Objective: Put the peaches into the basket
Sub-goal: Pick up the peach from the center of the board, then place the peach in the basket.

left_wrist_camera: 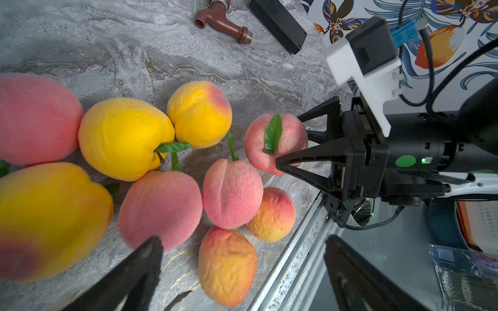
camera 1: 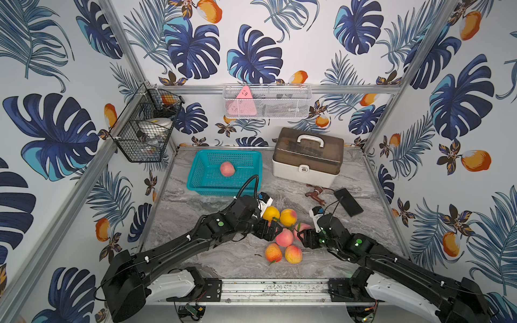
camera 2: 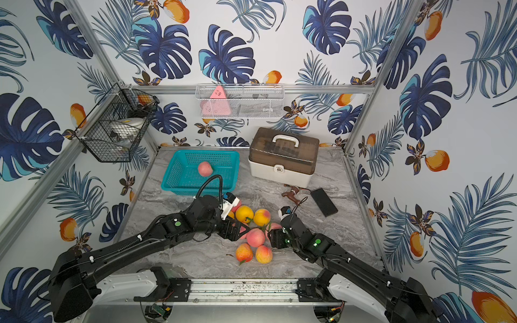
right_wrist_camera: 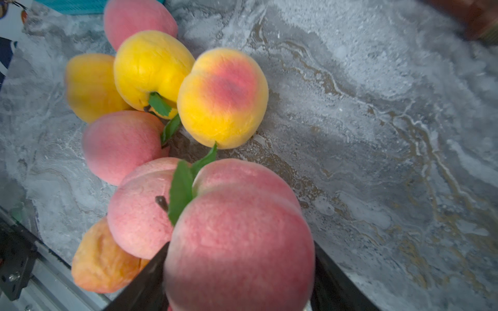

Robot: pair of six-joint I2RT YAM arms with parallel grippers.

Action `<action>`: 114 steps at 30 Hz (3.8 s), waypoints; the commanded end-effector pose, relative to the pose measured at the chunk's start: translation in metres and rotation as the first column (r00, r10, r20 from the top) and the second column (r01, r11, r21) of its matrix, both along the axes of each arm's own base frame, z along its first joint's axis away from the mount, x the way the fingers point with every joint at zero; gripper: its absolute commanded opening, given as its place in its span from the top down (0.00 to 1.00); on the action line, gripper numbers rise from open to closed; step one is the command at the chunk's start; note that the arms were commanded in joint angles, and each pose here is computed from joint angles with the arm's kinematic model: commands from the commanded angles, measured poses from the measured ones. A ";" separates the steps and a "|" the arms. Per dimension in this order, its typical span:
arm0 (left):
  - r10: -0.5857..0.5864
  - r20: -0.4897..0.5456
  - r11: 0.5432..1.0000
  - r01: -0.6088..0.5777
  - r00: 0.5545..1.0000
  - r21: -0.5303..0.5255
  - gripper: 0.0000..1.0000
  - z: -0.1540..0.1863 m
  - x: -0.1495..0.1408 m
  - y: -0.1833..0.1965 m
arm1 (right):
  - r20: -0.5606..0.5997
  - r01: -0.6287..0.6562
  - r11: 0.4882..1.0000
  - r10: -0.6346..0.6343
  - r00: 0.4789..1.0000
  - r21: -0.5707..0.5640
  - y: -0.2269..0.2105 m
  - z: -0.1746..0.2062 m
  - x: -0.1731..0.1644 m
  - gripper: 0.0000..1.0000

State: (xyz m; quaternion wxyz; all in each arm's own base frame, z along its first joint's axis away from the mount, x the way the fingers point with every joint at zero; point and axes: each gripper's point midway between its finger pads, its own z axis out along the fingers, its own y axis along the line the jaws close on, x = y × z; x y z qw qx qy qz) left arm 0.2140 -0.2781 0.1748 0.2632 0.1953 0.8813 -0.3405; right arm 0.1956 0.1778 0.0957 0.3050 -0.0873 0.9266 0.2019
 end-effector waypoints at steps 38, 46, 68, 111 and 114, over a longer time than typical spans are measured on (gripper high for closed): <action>-0.042 -0.009 0.985 0.040 0.999 -0.166 0.01 0.075 0.007 -0.031 | 0.593 -0.490 0.870 0.423 0.685 -0.054 0.085 0.145 -0.005 0.29; -0.075 -0.039 0.982 0.067 0.996 -0.177 0.01 0.068 0.004 -0.038 | 0.606 -0.488 0.871 0.415 0.679 -0.050 0.090 0.148 -0.001 0.29; -0.016 -0.016 0.993 0.014 1.000 -0.118 0.37 0.055 0.017 -0.032 | 0.562 -0.486 0.873 0.419 0.713 -0.033 0.092 0.138 0.000 0.00; 0.466 0.191 0.829 -0.502 0.864 0.247 0.35 0.013 0.273 0.113 | 0.355 -0.256 0.964 0.217 0.909 0.066 0.055 0.145 0.097 0.00; 0.475 0.191 0.817 -0.511 0.859 0.266 0.35 0.006 0.280 0.120 | 0.348 -0.257 0.964 0.219 0.912 0.067 0.058 0.144 0.101 0.00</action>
